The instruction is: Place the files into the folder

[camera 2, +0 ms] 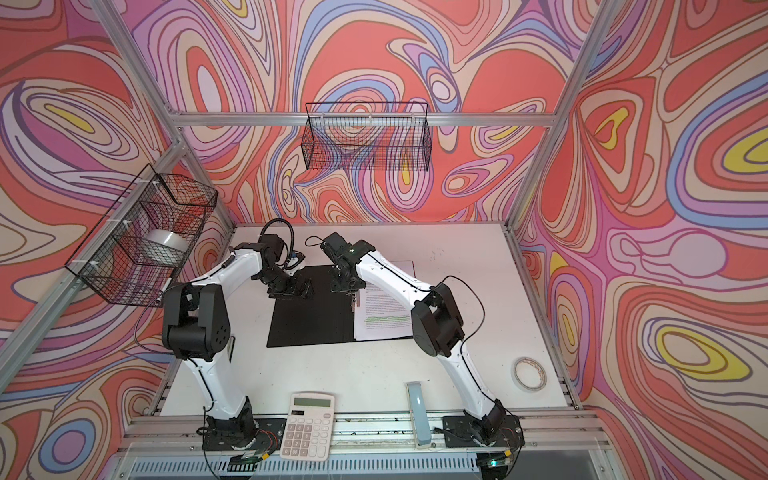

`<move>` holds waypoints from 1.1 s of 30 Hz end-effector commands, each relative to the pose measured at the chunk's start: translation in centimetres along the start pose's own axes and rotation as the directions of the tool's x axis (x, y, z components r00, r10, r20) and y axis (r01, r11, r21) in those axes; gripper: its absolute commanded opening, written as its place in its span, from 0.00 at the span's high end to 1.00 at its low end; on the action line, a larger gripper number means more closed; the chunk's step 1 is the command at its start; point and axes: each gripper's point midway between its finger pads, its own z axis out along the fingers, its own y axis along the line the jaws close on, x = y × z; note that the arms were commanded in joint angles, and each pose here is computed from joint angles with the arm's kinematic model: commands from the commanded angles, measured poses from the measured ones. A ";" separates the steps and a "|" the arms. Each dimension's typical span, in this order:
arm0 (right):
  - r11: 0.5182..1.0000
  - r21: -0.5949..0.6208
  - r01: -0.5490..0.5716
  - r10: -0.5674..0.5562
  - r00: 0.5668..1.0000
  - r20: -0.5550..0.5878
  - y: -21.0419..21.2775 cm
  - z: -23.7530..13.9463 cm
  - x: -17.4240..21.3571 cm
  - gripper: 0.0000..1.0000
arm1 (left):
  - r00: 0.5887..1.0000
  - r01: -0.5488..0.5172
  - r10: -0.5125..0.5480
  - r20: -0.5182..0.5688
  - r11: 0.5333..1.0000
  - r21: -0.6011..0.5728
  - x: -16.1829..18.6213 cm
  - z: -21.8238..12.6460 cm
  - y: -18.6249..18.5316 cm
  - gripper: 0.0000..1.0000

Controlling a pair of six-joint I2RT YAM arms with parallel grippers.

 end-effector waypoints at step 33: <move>0.981 0.169 0.098 -0.079 0.990 -0.117 -2.6 3.0 1.9 0.86 | 0.999 -0.022 0.024 -0.032 0.998 0.063 -0.3 0.4 -0.8 0.07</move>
